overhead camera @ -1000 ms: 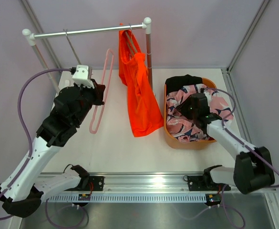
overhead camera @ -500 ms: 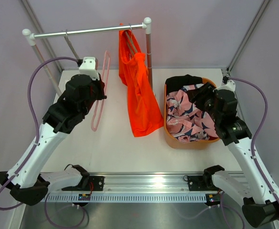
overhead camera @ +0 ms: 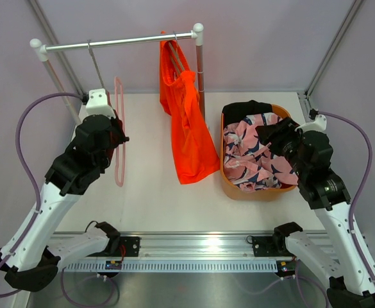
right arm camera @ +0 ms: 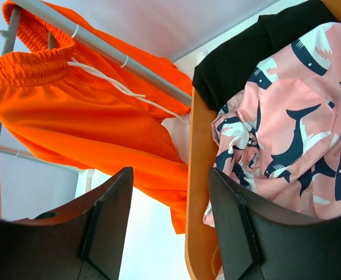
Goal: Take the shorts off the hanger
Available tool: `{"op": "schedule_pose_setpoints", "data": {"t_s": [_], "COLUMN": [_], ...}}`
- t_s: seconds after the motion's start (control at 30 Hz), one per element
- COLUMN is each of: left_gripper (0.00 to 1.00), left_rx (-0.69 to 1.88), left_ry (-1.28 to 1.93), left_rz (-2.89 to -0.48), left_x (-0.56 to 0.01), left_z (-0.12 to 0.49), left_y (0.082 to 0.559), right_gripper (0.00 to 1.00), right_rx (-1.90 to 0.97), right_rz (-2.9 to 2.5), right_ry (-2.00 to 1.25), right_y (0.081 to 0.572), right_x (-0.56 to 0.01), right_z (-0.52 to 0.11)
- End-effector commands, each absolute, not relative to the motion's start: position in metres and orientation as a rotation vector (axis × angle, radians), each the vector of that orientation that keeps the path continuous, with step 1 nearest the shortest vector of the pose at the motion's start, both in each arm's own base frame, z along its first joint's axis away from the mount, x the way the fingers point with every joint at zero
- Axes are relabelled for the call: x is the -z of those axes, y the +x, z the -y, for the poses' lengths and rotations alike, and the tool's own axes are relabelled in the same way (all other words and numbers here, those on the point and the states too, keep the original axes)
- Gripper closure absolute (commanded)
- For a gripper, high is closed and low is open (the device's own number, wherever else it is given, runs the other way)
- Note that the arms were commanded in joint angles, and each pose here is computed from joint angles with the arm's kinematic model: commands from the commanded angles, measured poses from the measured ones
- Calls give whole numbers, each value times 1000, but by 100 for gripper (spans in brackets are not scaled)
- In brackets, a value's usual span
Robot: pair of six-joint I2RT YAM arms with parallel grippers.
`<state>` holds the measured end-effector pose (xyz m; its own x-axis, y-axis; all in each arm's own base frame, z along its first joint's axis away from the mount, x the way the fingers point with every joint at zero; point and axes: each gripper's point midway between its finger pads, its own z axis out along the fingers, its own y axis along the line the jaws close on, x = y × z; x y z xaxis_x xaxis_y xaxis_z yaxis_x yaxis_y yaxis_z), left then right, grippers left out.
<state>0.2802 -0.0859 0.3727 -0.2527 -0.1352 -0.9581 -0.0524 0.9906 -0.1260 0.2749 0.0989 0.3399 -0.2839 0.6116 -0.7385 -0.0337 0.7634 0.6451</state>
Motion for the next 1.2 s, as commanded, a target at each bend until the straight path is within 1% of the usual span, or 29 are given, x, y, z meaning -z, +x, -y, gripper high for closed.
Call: {"op": "schedule_pose_setpoints", "data": {"t_s": [0.0, 0.23, 0.3, 0.33, 0.37, 0.43, 0.47, 0.5, 0.57, 0.6, 0.7, 0.73, 0.77, 0.87, 1.17], "left_gripper": [100, 100, 100, 100, 100, 100, 100, 100, 100, 100, 100, 100, 100, 100, 100], "left_rx": [111, 173, 181, 156, 167, 158, 199, 224, 229, 245, 311, 354, 393, 493, 537], "left_ry": [-211, -146, -136, -114, -112, -67, -37, -29, -9, -11, 17, 10, 14, 32, 65], "left_rz": [-1766, -1778, -1765, -1782, -1756, -1798, -1811, -1789, -1816, -1794, -1828, -1799, -1830, -1800, -1716], "left_x": [-384, -391, -403, -401, -417, -414, -416, -432, -429, -445, -445, -461, -453, -469, -483], "left_z": [81, 101, 104, 110, 112, 123, 128, 130, 133, 131, 130, 129, 125, 122, 115], "left_y": [280, 288, 293, 302, 305, 324, 331, 335, 354, 357, 383, 386, 399, 408, 431], "right_gripper": [37, 37, 37, 37, 37, 36, 35, 34, 34, 34, 34, 34, 34, 34, 33], "right_rx": [-677, -671, -677, -679, -681, -678, -689, -689, -713, -730, -757, -757, -756, -755, -806], "right_rz": [-1768, -1763, -1751, -1748, -1737, -1744, -1735, -1749, -1759, -1783, -1795, -1796, -1798, -1796, -1775], "right_ry": [416, 405, 395, 387, 378, 346, 324, 306, 232, 202, 131, 113, 104, 74, 9], "right_y": [268, 261, 257, 256, 254, 250, 247, 247, 241, 240, 234, 233, 232, 230, 230], "right_x": [-340, -343, -349, -352, -357, -361, -367, -366, -374, -371, -374, -374, -374, -374, -377], "right_z": [-102, -99, -99, -99, -98, -99, -101, -103, -111, -116, -124, -125, -125, -126, -137]}}
